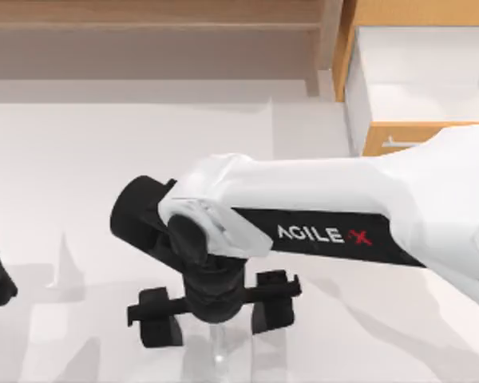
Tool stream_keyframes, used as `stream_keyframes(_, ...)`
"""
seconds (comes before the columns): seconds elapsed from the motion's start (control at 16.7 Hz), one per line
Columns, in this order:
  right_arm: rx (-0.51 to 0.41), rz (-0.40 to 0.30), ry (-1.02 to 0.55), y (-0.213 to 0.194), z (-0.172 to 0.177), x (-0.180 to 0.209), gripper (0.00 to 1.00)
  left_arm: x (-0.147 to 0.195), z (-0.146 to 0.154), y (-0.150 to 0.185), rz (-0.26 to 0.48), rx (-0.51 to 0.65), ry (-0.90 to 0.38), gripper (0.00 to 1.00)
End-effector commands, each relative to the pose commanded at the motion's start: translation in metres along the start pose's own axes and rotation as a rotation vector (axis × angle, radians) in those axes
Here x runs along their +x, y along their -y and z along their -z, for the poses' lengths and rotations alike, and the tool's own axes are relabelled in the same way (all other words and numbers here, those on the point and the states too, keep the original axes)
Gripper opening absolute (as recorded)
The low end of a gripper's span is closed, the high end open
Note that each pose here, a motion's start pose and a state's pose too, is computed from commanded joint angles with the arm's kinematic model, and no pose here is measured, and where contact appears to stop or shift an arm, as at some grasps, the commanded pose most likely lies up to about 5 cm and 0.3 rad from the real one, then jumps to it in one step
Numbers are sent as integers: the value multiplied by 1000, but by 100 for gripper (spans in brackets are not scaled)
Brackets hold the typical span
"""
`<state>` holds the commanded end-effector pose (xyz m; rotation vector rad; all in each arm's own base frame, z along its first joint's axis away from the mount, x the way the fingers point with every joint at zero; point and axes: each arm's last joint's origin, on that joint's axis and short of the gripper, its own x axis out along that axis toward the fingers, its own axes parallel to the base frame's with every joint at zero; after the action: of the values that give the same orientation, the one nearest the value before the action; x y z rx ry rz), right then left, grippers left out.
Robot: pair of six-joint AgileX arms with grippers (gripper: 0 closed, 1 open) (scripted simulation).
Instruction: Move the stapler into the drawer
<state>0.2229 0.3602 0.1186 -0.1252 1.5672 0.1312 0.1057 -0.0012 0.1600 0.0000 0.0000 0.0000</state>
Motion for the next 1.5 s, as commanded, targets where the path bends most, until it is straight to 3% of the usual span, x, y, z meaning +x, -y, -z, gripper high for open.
stream_keyframes(0.54, 0, 0, 0, 0, 0, 0, 2, 0, 0, 0, 0, 0, 0, 100)
stream_keyframes(1.5, 3, 0, 0, 0, -1, -14, 0, 0, 0, 0, 0, 0, 0, 100)
